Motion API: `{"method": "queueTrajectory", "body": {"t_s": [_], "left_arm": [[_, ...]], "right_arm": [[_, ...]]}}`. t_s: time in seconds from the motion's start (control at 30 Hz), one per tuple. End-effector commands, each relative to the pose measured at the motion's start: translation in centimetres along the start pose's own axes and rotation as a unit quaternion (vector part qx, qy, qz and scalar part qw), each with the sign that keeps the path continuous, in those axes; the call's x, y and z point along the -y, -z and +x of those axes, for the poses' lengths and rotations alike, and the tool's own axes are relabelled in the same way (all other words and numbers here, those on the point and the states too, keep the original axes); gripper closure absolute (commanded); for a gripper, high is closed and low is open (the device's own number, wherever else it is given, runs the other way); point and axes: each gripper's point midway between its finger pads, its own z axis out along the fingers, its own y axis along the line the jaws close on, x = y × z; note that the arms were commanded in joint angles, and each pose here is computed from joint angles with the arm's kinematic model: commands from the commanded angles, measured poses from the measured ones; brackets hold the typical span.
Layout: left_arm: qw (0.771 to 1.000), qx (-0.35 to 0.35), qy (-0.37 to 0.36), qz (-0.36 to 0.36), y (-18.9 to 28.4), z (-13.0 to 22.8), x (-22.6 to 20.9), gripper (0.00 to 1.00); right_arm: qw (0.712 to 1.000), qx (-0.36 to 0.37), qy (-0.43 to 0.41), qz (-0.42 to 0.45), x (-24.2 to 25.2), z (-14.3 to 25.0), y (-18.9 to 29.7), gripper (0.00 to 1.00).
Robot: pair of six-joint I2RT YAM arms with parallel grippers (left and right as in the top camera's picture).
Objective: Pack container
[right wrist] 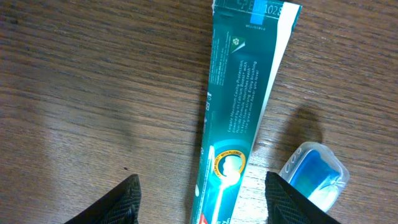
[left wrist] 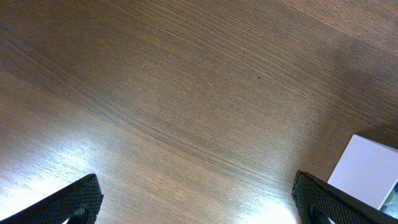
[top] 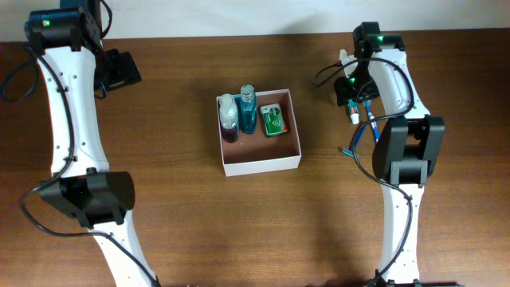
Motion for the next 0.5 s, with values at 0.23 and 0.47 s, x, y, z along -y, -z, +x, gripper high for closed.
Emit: {"method": "queueTrajectory", "body": {"t_s": [0.23,0.47], "left_arm": [[1.000,0.002,-0.003,0.000,0.2,0.0,-0.2,0.01],[1.000,0.002,-0.003,0.000,0.2,0.0,-0.2,0.01]], "right_arm": [[1.000,-0.022,-0.007,0.004,0.0,1.1,-2.4,0.42],[1.000,-0.024,-0.008,0.003,0.0,1.2,-3.1,0.50]]}}
